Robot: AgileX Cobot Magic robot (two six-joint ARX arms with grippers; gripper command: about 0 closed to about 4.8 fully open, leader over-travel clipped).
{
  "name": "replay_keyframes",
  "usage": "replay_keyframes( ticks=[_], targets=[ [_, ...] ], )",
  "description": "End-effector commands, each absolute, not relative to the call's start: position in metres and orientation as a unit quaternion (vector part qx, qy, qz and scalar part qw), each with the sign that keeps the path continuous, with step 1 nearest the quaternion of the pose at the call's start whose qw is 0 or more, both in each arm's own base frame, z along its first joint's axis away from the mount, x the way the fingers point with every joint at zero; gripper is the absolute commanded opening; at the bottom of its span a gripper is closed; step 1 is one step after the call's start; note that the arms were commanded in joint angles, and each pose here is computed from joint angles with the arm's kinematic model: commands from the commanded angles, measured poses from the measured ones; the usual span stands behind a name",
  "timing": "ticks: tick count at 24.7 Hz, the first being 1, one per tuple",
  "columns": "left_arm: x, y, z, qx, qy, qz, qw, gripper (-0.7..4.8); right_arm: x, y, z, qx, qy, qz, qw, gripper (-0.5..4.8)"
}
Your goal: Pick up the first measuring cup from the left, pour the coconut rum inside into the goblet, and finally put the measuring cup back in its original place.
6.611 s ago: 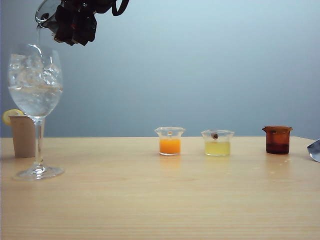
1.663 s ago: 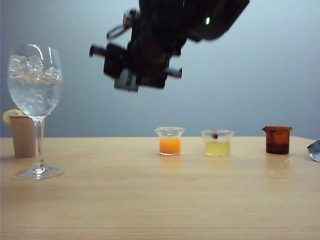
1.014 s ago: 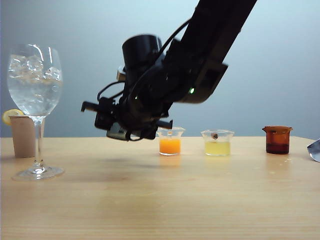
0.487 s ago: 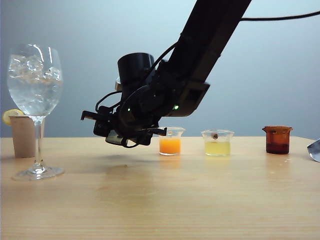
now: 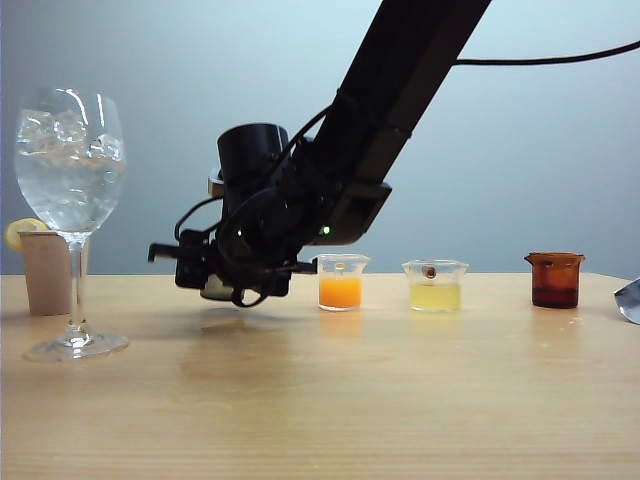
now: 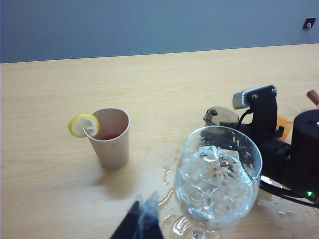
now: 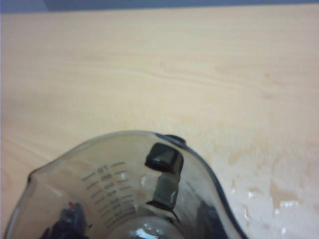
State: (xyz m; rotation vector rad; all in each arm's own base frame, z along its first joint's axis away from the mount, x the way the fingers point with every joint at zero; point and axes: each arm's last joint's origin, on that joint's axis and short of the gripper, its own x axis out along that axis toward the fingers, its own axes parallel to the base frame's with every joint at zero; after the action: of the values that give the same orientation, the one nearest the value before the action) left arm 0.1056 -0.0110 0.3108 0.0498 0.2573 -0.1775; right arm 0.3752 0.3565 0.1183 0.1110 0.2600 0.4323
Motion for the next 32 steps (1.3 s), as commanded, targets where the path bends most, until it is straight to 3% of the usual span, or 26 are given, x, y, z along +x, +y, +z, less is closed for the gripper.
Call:
replay_keyframes(
  ticks=[1, 10, 12, 13, 15, 31, 32],
  targets=[
    [0.105, -0.011, 0.313, 0.025, 0.122, -0.086, 0.988, -0.04, 0.375, 0.357, 0.118, 0.047, 0.134, 0.213, 0.967, 0.84],
    [0.105, -0.011, 0.313, 0.025, 0.122, -0.086, 0.988, -0.04, 0.38, 0.351, 0.117, 0.045, 0.14, 0.207, 0.967, 0.87],
    [0.105, -0.011, 0.313, 0.025, 0.122, -0.086, 0.988, -0.04, 0.38, 0.351, 0.117, 0.046, 0.139, 0.207, 0.967, 1.67],
    [0.105, -0.011, 0.313, 0.025, 0.122, -0.086, 0.988, -0.04, 0.38, 0.351, 0.117, 0.045, 0.139, 0.207, 0.967, 2.91],
    [0.105, -0.011, 0.313, 0.025, 0.122, -0.086, 0.988, -0.04, 0.38, 0.351, 0.117, 0.046, 0.139, 0.207, 0.967, 3.82],
    [0.105, -0.011, 0.313, 0.025, 0.122, -0.086, 0.988, -0.04, 0.378, 0.351, 0.129, 0.049, 0.137, 0.219, 0.965, 3.83],
    [0.105, -0.011, 0.313, 0.025, 0.122, -0.086, 0.988, -0.04, 0.379, 0.351, 0.131, 0.049, 0.137, 0.219, 0.965, 4.0]
  ],
)
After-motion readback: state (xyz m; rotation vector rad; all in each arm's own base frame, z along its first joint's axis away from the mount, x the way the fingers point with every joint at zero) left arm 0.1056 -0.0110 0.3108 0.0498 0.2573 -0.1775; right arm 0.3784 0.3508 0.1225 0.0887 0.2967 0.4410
